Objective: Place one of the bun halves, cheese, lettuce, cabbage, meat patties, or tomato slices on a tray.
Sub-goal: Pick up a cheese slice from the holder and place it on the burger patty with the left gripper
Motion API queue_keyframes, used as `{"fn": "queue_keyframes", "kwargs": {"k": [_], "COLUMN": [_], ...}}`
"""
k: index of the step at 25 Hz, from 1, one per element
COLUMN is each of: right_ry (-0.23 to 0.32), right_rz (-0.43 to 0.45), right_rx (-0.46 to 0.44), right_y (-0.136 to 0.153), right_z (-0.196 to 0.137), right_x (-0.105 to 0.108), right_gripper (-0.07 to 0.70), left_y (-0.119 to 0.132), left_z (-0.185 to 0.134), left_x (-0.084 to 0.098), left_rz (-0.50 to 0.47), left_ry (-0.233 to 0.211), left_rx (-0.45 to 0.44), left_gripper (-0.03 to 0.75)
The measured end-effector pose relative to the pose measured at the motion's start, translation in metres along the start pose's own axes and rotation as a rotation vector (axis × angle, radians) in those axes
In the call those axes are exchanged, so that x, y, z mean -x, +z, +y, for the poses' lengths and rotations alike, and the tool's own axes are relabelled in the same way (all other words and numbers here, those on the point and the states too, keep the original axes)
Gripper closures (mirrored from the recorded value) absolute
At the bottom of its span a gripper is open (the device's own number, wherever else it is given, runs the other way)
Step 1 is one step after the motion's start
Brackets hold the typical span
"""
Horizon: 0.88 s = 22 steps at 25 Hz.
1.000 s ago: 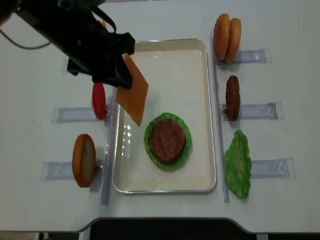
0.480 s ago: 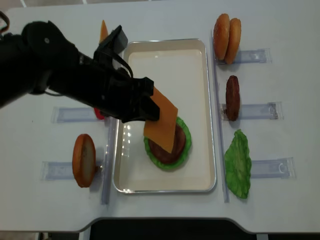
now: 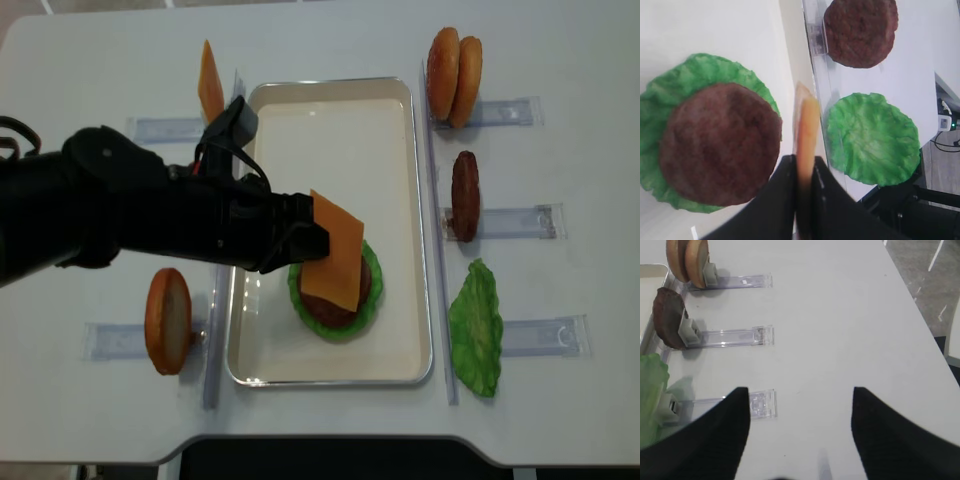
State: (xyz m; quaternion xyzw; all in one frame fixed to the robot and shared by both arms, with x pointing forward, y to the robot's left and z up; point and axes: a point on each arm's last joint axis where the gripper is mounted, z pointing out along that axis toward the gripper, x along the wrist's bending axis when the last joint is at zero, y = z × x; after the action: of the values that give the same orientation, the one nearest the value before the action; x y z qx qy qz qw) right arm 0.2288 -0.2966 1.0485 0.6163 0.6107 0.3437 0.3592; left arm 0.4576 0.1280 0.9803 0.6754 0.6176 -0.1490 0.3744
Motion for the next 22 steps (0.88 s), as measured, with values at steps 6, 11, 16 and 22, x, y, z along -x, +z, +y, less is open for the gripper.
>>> {"fn": "queue_keyframes", "kwargs": {"k": [6, 11, 16, 22], "right_ry": [0.0, 0.0, 0.0, 0.0], "right_rz": [0.0, 0.0, 0.0, 0.0], "right_rx": [0.0, 0.0, 0.0, 0.0], "right_y": [0.0, 0.0, 0.0, 0.0], "right_z": [0.0, 0.0, 0.0, 0.0], "right_x": [0.0, 0.0, 0.0, 0.0], "right_gripper": [0.208, 0.208, 0.208, 0.208], "left_y": [0.012, 0.023, 0.027, 0.029], "left_z": [0.002, 0.001, 0.0, 0.0], "left_x": [-0.005, -0.01, -0.012, -0.014], "left_rz": [-0.02, -0.03, -0.026, -0.024], "left_ry": [-0.022, -0.036, -0.033, -0.034], "left_rx": [-0.002, -0.016, -0.029, -0.04], "left_gripper": [0.68, 0.68, 0.68, 0.68]}}
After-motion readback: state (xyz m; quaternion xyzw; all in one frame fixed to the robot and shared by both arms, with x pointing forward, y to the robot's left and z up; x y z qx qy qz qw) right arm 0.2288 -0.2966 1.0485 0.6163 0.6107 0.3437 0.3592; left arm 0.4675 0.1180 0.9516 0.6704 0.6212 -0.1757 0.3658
